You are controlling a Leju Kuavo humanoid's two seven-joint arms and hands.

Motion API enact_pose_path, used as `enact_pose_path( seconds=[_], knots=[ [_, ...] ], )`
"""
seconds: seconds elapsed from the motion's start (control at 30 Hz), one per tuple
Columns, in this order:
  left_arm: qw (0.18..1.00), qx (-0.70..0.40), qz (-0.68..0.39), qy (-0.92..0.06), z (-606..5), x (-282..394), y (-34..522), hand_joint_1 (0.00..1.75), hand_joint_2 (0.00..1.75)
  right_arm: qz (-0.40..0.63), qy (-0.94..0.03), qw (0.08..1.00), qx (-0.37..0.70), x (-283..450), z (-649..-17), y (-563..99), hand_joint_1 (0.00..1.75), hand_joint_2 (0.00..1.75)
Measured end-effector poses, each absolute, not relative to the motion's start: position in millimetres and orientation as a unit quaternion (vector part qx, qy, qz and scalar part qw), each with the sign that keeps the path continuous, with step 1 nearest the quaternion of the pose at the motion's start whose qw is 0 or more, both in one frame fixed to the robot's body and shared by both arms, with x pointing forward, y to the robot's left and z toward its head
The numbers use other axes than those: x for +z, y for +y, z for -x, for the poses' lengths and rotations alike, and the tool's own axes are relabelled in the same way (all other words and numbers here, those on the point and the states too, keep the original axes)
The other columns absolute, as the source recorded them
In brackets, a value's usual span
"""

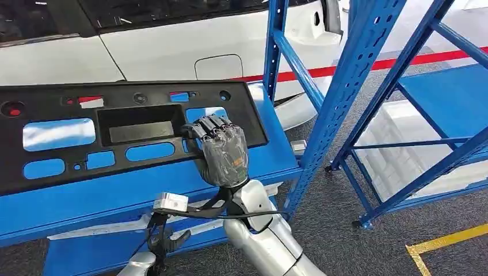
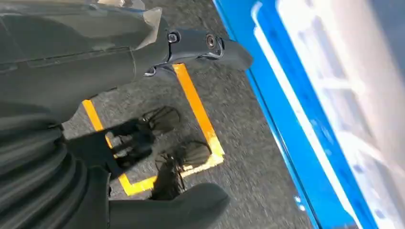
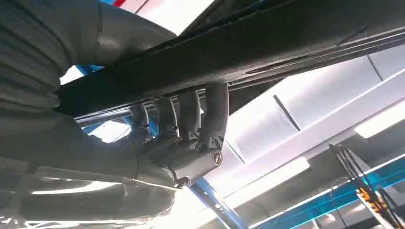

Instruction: Take the parts from the cabinet and place them on the table.

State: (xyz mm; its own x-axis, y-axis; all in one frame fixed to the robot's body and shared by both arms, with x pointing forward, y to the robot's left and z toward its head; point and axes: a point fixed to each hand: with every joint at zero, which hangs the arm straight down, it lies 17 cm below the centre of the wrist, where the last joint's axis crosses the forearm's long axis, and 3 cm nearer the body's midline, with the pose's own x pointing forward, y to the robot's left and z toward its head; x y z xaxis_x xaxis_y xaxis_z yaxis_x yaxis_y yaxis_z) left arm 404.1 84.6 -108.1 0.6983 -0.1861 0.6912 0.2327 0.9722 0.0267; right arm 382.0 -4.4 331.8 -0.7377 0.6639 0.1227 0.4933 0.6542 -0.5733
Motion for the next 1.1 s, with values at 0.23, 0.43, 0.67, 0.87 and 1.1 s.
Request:
enact_pose_path(
  seconds=[0.23,0.43,0.67,0.87,1.1],
  knots=[
    [0.919,-0.076,0.02,-0.386,-396.3,-123.8,119.0,0.0,1.75,0.325,-0.904,0.176,0.214,333.6,-344.6,-50.9,1.75,1.75],
    [0.923,-0.053,0.011,-0.38,-366.1,-150.2,148.5,0.0,1.75,0.341,-0.903,0.18,0.189,328.7,-315.6,-98.1,1.75,1.75],
    [0.929,-0.036,0.007,-0.369,-346.8,-163.0,158.9,0.0,1.75,0.347,-0.9,0.189,0.186,326.3,-310.9,-110.6,1.75,1.75],
    [0.928,-0.031,0.005,-0.372,-344.9,-163.4,162.0,0.0,1.75,0.348,-0.9,0.186,0.183,329.7,-308.5,-115.0,1.75,1.75],
    [0.931,-0.024,0.004,-0.364,-334.9,-170.4,168.6,0.0,1.75,0.348,-0.899,0.185,0.19,326.9,-307.4,-115.9,1.75,1.75]
  ],
)
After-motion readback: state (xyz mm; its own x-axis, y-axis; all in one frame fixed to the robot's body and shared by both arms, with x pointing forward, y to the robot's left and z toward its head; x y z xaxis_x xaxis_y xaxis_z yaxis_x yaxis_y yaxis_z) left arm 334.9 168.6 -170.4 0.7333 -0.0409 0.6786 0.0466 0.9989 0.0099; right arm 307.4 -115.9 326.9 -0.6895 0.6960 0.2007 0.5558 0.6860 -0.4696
